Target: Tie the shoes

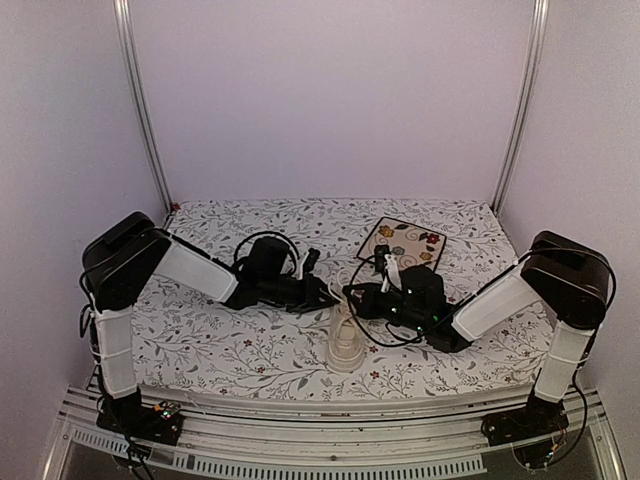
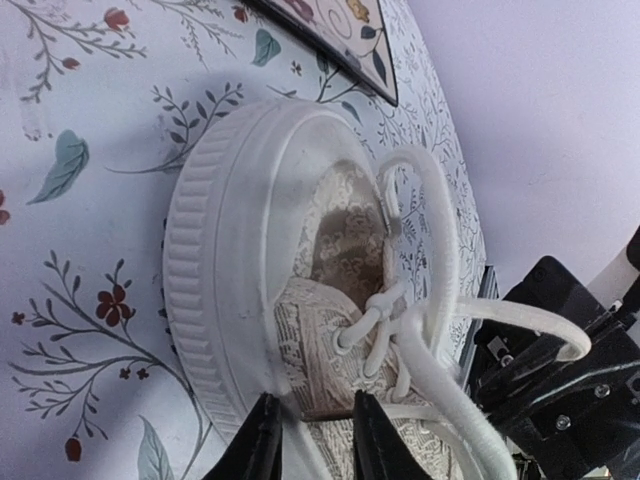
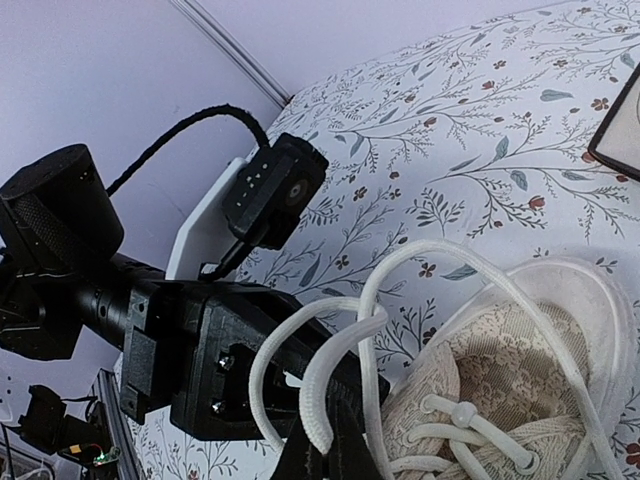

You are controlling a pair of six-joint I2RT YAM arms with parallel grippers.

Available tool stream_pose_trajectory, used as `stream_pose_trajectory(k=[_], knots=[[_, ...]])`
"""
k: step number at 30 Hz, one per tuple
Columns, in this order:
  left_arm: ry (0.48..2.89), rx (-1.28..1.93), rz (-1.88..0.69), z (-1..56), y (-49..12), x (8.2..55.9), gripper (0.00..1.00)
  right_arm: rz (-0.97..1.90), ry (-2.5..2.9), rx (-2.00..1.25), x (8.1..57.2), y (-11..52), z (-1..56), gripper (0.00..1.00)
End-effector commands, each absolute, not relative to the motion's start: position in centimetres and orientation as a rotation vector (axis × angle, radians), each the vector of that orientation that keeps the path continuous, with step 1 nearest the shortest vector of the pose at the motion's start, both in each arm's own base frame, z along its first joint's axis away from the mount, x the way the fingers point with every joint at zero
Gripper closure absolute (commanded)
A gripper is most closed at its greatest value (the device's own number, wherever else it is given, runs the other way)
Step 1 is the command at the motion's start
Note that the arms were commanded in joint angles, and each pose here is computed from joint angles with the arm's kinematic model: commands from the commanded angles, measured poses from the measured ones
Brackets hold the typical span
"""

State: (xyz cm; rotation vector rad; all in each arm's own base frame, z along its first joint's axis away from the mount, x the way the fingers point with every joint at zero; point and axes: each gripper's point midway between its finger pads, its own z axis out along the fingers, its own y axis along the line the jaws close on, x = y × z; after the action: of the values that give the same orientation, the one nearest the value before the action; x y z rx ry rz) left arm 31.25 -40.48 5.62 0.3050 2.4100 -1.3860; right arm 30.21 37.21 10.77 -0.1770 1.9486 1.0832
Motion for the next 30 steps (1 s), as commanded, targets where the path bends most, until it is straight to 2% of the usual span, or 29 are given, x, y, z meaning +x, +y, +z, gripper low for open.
stream_pose_trajectory(k=[1, 14, 23, 30], knots=[[2.356, 0.339, -1.432, 7.4, -41.9, 30.6, 0.76, 1.112, 1.936, -0.182, 30.2, 38.1, 11.1, 0.98], [2.322, 0.335, -1.464, 9.0, -42.6, 30.3, 0.74, 1.109, 1.943, -0.179, 30.2, 38.0, 10.8, 0.98], [2.295, 0.318, -1.49, 9.7, -42.9, 30.4, 0.87, 1.107, 1.946, -0.181, 30.2, 38.0, 10.7, 0.98], [2.301, 0.306, -1.494, 9.4, -43.0, 30.4, 0.81, 1.107, 1.947, -0.182, 30.1, 38.1, 10.6, 0.98]])
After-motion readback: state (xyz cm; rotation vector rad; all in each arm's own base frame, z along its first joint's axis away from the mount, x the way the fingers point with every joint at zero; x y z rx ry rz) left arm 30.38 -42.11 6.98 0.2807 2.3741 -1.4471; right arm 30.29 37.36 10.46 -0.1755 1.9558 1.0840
